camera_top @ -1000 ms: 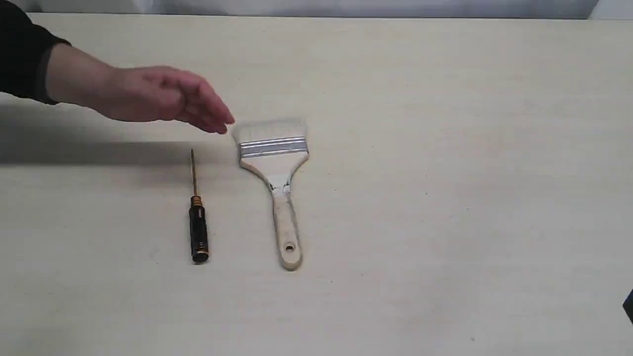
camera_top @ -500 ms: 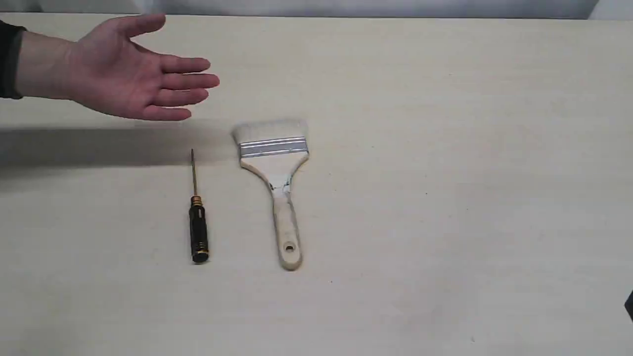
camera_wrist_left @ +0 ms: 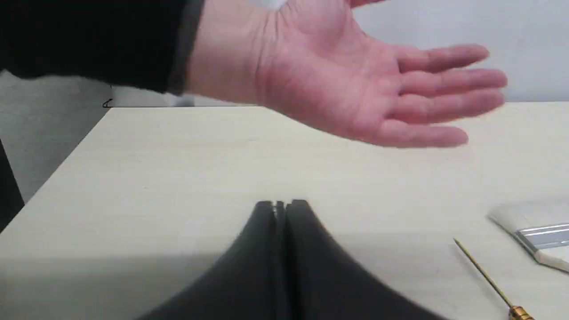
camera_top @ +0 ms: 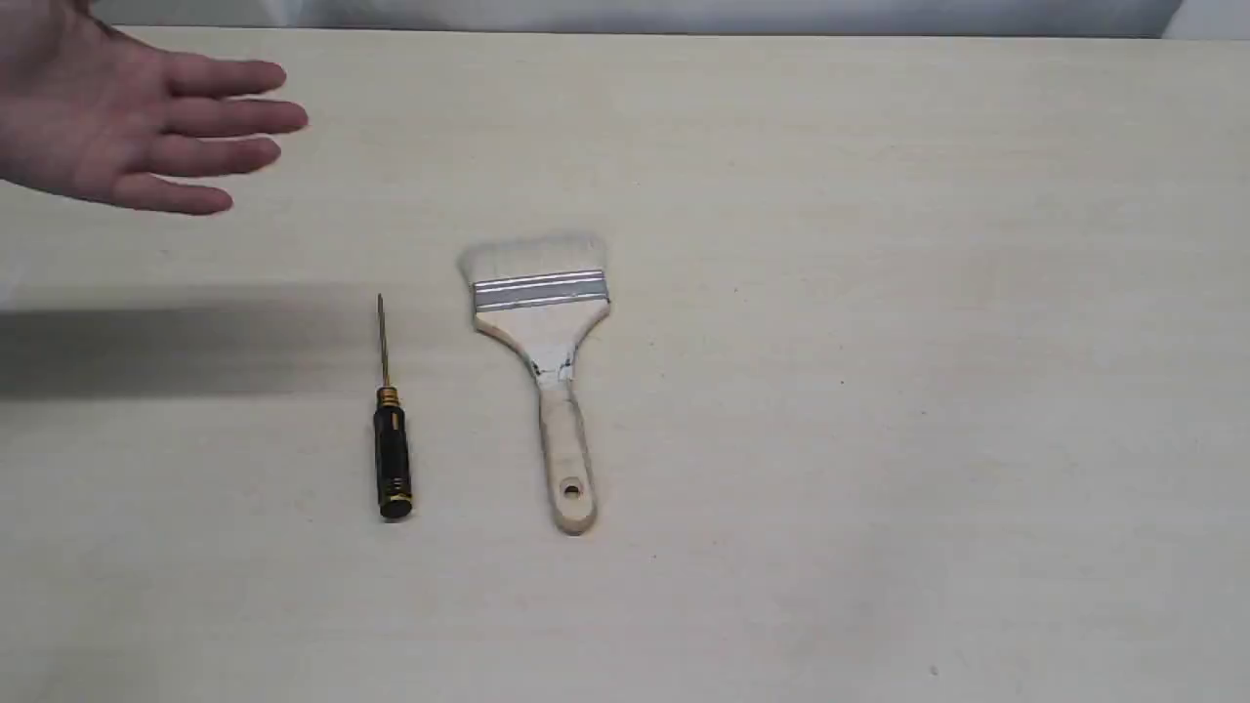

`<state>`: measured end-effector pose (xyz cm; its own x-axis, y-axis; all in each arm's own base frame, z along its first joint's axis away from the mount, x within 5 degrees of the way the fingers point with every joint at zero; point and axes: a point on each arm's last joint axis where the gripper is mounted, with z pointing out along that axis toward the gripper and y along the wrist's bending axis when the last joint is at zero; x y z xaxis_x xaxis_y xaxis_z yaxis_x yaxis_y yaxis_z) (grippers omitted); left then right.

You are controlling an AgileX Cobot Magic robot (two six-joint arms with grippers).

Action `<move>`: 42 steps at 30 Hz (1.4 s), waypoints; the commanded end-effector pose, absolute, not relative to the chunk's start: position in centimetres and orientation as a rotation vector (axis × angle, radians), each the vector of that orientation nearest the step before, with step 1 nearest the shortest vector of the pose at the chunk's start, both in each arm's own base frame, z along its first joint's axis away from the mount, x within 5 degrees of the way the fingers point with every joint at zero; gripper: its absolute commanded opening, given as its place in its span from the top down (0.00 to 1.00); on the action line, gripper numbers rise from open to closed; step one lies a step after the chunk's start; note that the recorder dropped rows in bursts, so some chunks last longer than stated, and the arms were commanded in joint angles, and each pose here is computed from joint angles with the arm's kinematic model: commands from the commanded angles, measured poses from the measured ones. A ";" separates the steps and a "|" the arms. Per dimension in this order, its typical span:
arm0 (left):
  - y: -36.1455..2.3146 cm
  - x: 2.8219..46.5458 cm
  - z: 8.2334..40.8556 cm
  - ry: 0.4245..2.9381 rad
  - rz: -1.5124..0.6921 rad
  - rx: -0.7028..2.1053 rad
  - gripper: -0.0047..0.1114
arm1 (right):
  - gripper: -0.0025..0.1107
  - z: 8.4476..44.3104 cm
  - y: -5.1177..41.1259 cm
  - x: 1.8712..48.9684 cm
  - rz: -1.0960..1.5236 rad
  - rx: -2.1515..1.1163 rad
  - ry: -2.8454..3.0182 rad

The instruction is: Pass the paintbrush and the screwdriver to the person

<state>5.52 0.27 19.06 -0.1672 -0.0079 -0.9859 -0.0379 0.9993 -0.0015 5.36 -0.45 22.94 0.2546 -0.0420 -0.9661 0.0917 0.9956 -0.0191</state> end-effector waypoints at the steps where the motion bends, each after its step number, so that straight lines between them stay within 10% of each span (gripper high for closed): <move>1: 0.2 5.5 19.1 1.732 0.018 -0.028 0.96 | 0.94 24.6 -0.4 4.7 -0.079 0.046 1.108; 12: 0.2 5.5 19.1 1.732 0.018 -0.028 0.96 | 0.94 27.9 0.3 1.9 0.784 0.248 0.586; 20: 0.2 5.5 19.0 1.734 0.015 -0.031 0.96 | 0.94 27.5 5.3 3.2 0.249 -0.556 1.050; 37: 0.2 5.5 19.0 1.734 0.016 -0.030 0.96 | 0.94 41.7 7.6 5.4 0.567 -0.903 0.769; 42: 0.2 5.5 19.0 1.734 0.016 -0.030 0.96 | 0.82 42.7 5.7 11.3 0.094 -0.910 1.088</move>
